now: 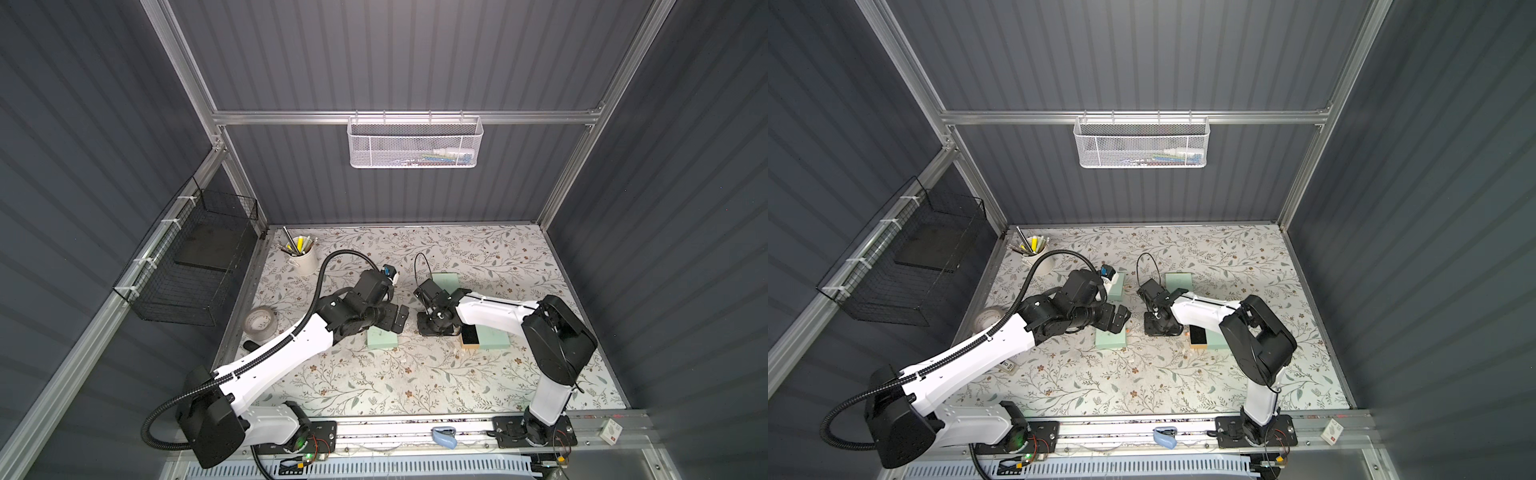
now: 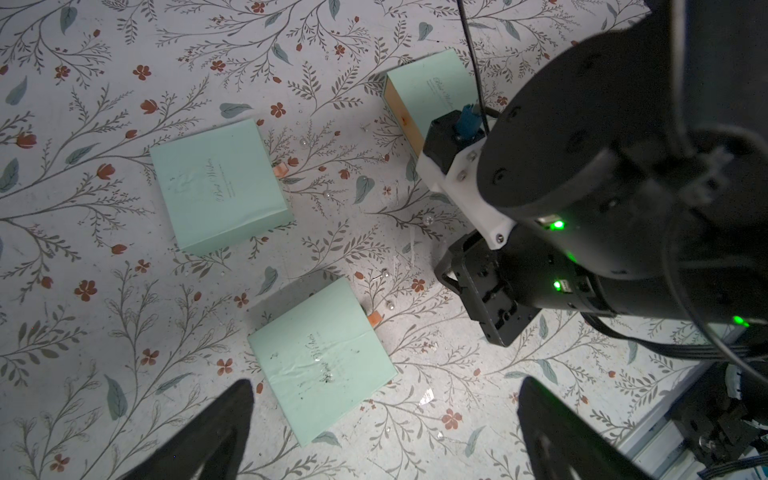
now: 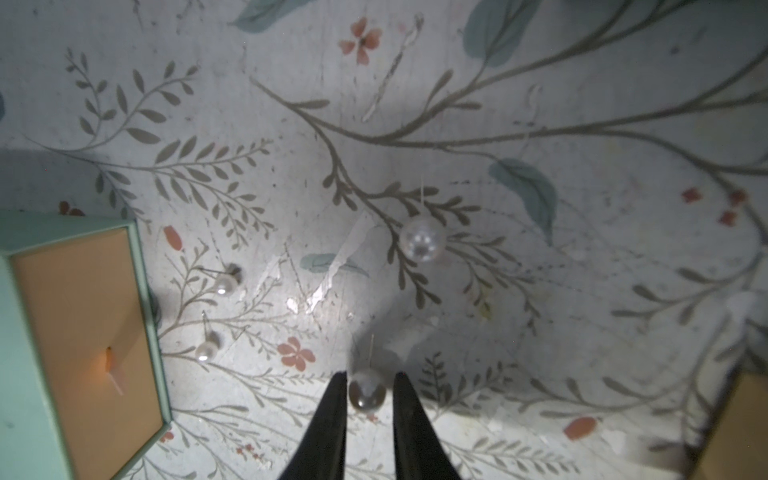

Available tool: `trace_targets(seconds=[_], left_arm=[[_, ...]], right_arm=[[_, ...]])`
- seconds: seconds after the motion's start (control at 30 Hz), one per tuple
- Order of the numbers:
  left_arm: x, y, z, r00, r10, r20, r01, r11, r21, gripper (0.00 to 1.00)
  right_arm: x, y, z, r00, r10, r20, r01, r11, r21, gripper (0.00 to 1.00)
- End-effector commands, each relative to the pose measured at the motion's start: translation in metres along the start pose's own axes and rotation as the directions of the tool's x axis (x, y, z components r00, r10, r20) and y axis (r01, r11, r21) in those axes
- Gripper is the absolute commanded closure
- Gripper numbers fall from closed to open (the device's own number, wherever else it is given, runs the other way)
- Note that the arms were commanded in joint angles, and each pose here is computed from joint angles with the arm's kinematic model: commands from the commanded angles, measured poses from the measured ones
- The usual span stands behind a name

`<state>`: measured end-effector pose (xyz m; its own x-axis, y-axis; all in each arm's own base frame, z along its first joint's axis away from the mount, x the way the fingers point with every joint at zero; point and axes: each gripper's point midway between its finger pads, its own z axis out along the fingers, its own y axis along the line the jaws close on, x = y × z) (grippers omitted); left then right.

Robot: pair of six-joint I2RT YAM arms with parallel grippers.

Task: Take out the earrings from the drawer-style jewelry box
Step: Place the earring at the center of the board.

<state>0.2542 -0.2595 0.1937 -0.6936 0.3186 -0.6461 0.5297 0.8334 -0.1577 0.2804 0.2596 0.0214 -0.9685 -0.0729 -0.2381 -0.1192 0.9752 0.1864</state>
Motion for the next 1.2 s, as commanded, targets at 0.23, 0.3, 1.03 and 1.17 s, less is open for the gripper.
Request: trace_targets(seconds=[0.23,0.3,1.03,1.17], left_arm=[[-0.005,-0.002,-0.007,1.000,-0.008,0.009,0.008,1.000,0.008,0.00],[-0.006,-0.002,-0.008,1.000,-0.009,0.012,0.009,1.000,0.008,0.00],[-0.007,-0.028,-0.015,0.999,0.031,0.022,-0.034,0.987,0.160,0.01],[-0.003,-0.054,-0.016,1.000,0.030,0.001,-0.029,0.950,0.310,0.00]], right_arm=[[0.000,0.005,-0.004,1.000,0.000,-0.001,0.000,1.000,-0.021,0.71],[-0.001,0.008,-0.007,1.000,0.002,0.008,-0.002,0.999,-0.032,0.70],[-0.028,-0.014,-0.083,0.975,0.115,0.192,-0.085,0.984,-0.157,0.68],[-0.028,-0.061,-0.103,0.942,0.230,0.245,-0.189,0.965,-0.180,0.63]])
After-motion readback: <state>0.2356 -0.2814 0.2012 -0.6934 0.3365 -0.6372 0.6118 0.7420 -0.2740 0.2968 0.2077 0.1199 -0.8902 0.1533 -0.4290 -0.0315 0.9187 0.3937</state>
